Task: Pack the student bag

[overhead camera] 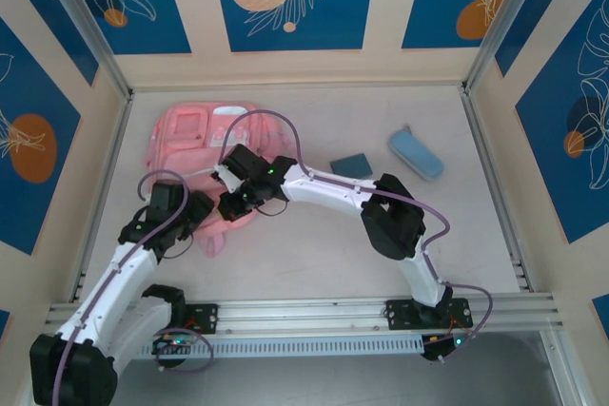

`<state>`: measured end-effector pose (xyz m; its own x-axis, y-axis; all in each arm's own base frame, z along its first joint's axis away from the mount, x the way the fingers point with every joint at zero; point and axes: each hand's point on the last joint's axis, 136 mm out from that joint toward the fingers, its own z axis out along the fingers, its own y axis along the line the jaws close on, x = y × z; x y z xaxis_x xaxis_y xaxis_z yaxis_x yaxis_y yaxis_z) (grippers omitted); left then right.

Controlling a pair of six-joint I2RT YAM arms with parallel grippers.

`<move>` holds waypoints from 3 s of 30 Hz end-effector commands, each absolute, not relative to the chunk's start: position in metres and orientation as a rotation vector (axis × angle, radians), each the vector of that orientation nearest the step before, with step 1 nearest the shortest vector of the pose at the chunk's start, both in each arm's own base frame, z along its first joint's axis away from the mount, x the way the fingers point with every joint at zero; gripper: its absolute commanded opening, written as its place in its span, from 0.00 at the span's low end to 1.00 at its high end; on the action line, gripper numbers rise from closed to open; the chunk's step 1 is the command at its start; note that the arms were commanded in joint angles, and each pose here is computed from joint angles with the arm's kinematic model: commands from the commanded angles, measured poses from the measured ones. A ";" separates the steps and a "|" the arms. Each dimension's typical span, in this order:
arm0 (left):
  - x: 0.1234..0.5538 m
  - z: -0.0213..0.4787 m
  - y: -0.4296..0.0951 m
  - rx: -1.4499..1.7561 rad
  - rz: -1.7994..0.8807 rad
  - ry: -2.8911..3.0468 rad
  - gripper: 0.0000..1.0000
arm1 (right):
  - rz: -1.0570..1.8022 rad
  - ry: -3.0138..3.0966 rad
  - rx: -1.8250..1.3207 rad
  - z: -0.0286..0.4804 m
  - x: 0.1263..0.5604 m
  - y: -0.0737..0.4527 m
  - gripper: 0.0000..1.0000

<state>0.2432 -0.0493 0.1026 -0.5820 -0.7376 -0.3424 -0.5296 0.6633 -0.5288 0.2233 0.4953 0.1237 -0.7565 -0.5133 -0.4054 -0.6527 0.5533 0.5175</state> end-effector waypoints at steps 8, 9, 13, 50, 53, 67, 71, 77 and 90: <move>0.232 0.075 -0.040 -0.989 -0.415 2.383 0.15 | 0.803 2.522 -0.972 0.124 0.227 0.467 0.00; 0.230 0.073 -0.036 -0.985 -0.385 2.388 0.09 | 0.758 2.527 -0.971 0.120 0.230 0.458 0.00; 0.226 0.069 -0.029 -0.959 -0.317 2.406 0.02 | 0.597 2.573 -0.939 0.099 0.250 0.425 0.00; 0.228 0.130 -0.039 -0.685 -0.345 2.463 0.54 | 0.460 2.675 -0.582 0.089 0.363 0.312 0.00; 0.228 0.158 -0.026 -0.626 -0.243 2.431 0.59 | 0.474 2.687 -0.549 0.094 0.344 0.297 0.00; 0.255 0.196 -0.090 -0.180 -0.369 2.458 0.67 | 0.567 2.673 -0.340 0.129 0.301 0.266 0.76; 0.260 0.198 -0.102 -0.057 -0.152 2.495 0.67 | 0.571 2.636 -0.254 0.141 0.299 0.256 0.85; 0.274 0.189 -0.145 0.131 0.037 2.543 0.67 | 0.504 2.627 -0.078 0.136 0.301 0.228 0.92; 0.305 0.140 -0.212 0.458 0.357 2.645 0.60 | 0.546 2.625 0.119 0.123 0.301 0.193 0.97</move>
